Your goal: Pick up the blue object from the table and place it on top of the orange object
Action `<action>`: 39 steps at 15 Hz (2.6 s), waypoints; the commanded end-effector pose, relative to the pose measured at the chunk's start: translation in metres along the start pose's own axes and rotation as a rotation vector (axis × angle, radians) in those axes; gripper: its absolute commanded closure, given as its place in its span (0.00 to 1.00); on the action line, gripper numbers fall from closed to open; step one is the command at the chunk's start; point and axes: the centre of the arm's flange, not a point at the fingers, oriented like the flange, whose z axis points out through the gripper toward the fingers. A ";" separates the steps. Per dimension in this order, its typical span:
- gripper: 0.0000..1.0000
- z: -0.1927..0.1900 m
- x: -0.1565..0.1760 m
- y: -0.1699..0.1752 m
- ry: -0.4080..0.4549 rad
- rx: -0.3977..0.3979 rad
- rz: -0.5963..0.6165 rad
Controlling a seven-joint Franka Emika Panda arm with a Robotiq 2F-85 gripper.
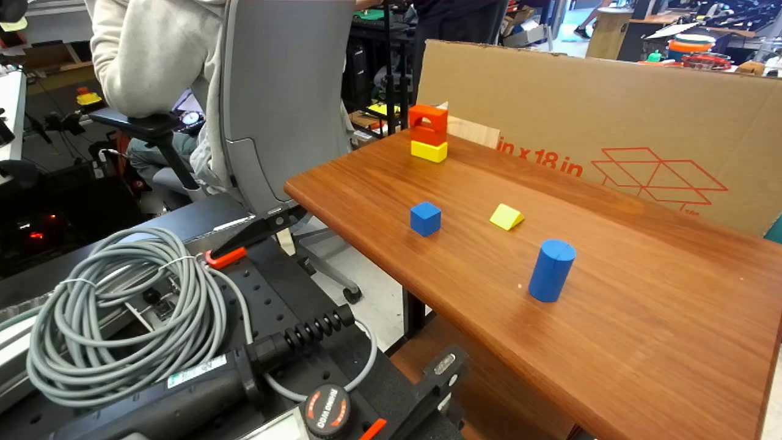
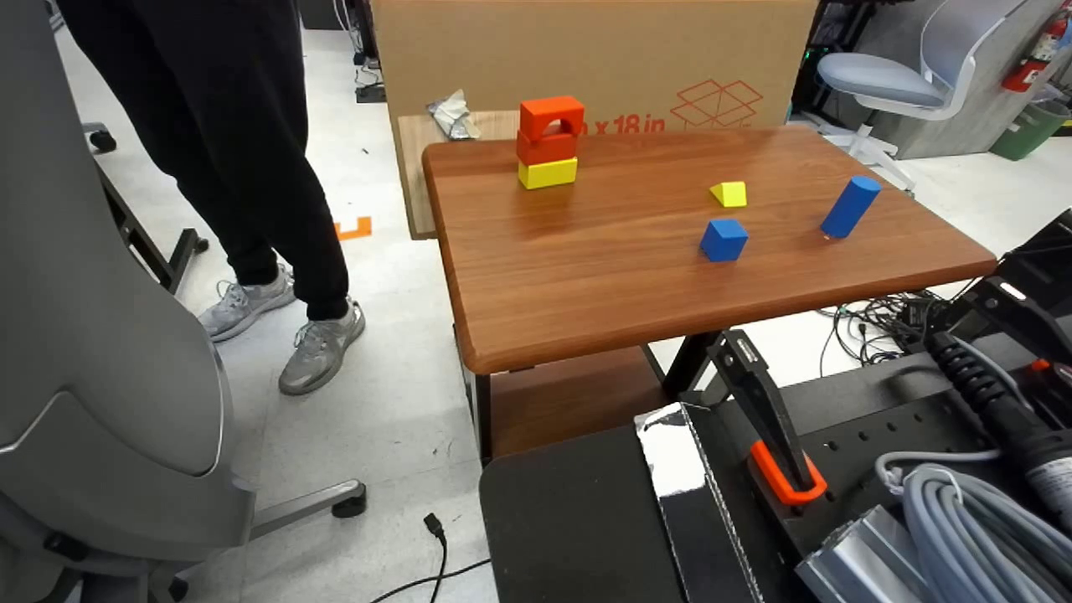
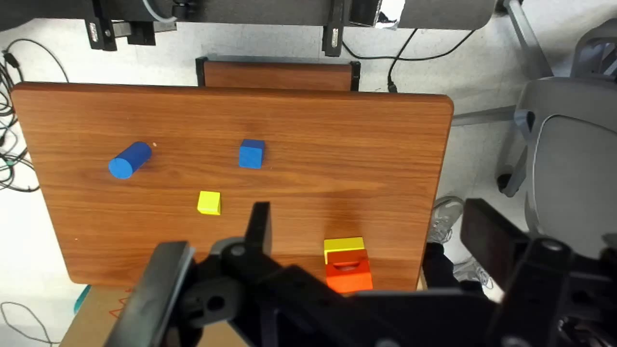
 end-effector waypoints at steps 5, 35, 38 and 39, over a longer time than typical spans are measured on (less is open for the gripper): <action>0.00 0.052 0.039 0.070 0.031 0.027 0.041; 0.00 0.301 0.092 0.113 -0.185 0.049 0.165; 0.00 0.309 0.097 0.109 -0.192 0.024 0.157; 0.00 0.312 0.098 0.108 -0.196 0.019 0.155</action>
